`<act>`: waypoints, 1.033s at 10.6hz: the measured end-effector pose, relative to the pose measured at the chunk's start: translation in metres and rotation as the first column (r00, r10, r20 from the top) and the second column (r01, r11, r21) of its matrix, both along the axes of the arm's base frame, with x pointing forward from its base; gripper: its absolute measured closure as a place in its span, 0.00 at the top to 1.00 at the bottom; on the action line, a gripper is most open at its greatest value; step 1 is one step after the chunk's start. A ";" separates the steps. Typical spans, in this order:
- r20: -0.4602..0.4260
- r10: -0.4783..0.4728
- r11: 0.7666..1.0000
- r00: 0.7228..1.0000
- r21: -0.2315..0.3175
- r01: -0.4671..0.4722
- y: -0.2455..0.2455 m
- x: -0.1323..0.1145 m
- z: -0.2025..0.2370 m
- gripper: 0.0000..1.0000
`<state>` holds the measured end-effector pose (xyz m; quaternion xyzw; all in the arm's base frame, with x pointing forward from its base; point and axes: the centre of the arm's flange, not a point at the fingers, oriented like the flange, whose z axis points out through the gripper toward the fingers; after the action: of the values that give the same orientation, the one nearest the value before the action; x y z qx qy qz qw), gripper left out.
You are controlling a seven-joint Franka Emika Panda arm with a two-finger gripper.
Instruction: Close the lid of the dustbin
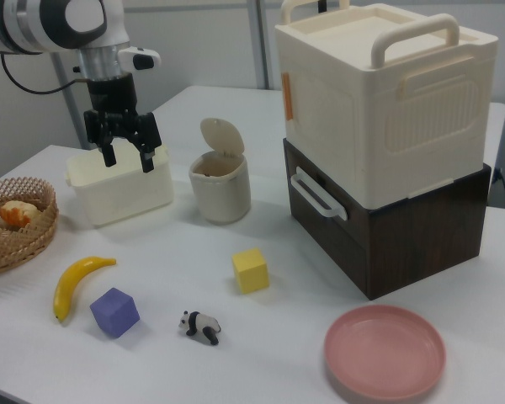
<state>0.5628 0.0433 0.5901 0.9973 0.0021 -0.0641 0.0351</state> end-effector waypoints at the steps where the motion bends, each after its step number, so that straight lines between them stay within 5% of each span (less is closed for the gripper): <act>1: 0.001 -0.002 1.000 1.000 0.000 0.002 -0.001 0.000 0.001 1.00; 11: -0.018 0.005 1.000 1.000 -0.001 -0.005 0.002 -0.002 -0.007 1.00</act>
<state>0.5610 0.0455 0.5831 0.9967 0.0048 -0.0728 0.0359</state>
